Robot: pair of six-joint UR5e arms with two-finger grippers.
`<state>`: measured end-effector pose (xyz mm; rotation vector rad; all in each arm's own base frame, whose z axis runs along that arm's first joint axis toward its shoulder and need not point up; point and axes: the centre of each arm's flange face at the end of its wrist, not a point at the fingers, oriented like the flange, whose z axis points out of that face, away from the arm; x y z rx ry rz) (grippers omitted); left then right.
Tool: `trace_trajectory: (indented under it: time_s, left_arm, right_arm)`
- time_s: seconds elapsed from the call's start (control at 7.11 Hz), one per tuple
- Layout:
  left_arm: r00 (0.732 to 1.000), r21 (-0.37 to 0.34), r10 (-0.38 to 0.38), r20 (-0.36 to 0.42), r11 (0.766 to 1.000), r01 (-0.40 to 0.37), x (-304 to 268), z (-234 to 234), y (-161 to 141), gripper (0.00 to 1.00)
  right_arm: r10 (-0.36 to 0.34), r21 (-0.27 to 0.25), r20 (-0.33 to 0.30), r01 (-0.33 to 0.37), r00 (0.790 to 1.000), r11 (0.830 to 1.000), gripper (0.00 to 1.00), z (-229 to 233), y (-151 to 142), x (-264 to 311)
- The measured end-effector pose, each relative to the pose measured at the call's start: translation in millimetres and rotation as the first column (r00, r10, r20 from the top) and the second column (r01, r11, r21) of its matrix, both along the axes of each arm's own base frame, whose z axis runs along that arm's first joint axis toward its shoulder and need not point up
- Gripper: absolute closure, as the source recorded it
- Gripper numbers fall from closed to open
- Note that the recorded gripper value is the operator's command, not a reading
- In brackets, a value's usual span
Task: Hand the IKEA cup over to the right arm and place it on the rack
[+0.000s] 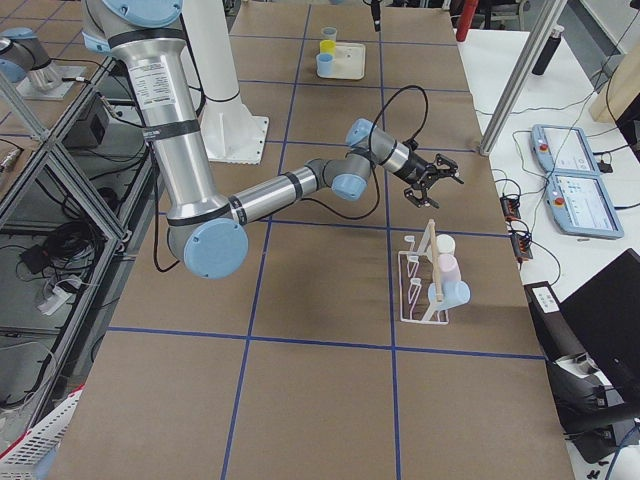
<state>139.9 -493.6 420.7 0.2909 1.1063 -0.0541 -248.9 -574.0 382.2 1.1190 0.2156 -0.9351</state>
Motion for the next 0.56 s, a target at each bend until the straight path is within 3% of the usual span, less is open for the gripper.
trace_trajectory:
  time_s: [0.14,0.28,0.42,0.56]
  left_arm:
    - [0.998,0.025,-0.006,0.065,1.0,0.004,-16.8,29.9,22.2,0.0]
    - [0.99,0.046,-0.008,0.141,0.999,0.002,-31.7,61.0,45.3,0.0]
    - [0.978,0.062,0.009,0.208,0.998,-0.023,-43.7,89.6,66.7,0.0]
    - [0.966,0.07,0.039,0.257,0.996,-0.059,-55.0,116.5,90.0,0.0]
  right_arm:
    - [0.041,-0.062,0.2,-0.029,0.979,0.998,0.0,-11.9,11.0,-6.4]
    - [0.083,-0.145,0.386,-0.029,0.919,0.989,0.0,-22.7,27.3,-14.6]
    - [0.105,-0.238,0.52,0.026,0.847,0.971,0.0,-26.8,44.6,-24.5]
    - [0.092,-0.337,0.601,0.148,0.794,0.93,0.0,-28.2,60.7,-37.2]
